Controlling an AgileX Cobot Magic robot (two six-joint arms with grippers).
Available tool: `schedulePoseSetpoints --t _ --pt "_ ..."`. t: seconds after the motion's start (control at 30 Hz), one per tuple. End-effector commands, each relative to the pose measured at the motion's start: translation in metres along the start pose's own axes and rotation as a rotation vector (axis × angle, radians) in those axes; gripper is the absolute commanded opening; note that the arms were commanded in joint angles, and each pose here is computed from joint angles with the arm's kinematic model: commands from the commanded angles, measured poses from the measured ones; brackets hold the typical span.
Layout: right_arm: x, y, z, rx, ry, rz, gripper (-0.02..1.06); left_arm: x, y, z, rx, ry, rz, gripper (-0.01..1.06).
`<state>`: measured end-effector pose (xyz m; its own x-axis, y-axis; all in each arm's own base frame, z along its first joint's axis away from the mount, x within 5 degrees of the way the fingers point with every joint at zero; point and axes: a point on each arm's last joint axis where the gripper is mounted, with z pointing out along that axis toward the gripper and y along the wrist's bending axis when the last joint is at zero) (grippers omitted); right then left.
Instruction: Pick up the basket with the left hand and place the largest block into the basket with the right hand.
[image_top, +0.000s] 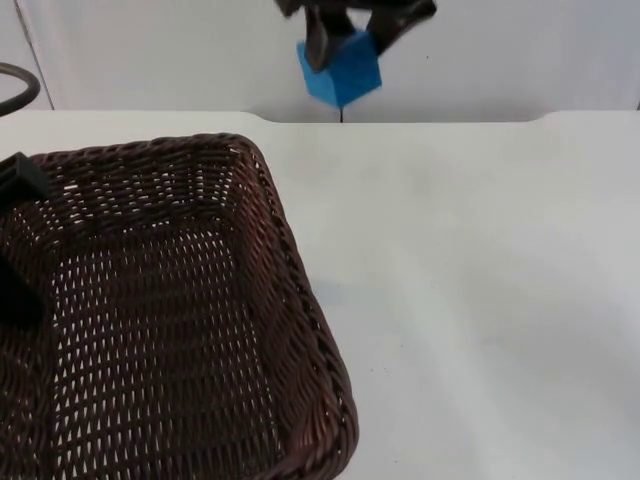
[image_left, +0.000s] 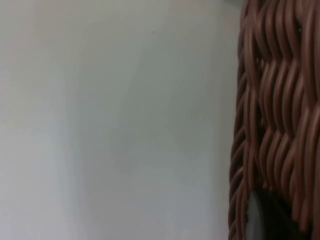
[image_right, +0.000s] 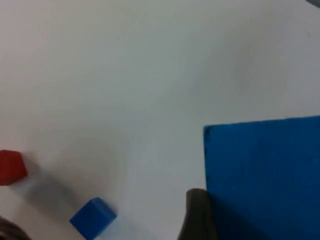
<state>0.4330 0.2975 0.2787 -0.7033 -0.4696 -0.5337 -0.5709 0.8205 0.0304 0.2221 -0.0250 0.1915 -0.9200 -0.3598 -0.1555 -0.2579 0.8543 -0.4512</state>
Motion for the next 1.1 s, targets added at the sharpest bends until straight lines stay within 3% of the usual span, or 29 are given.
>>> schedulePoseSetpoints --t 0.0,0.23,0.4,0.67,1.07 --pt "-0.005 0.004 -0.021 -0.016 -0.034 -0.023 0.00 -0.001 -0.003 -0.003 0.026 -0.024 -0.025 0.00" --pt "-0.013 0.010 -0.060 -0.060 -0.107 -0.049 0.00 -0.002 -0.002 -0.003 0.025 -0.028 -0.025 0.00" --pt "-0.012 0.016 -0.074 -0.118 -0.118 -0.069 0.00 -0.002 -0.002 -0.003 0.024 -0.028 -0.023 0.00" --pt "-0.008 0.017 -0.090 -0.126 -0.115 -0.074 0.00 -0.002 -0.002 -0.003 0.024 -0.028 -0.023 0.00" --pt "0.025 0.017 -0.112 -0.131 -0.011 -0.095 0.00 -0.002 -0.002 -0.003 0.024 -0.028 -0.023 0.00"
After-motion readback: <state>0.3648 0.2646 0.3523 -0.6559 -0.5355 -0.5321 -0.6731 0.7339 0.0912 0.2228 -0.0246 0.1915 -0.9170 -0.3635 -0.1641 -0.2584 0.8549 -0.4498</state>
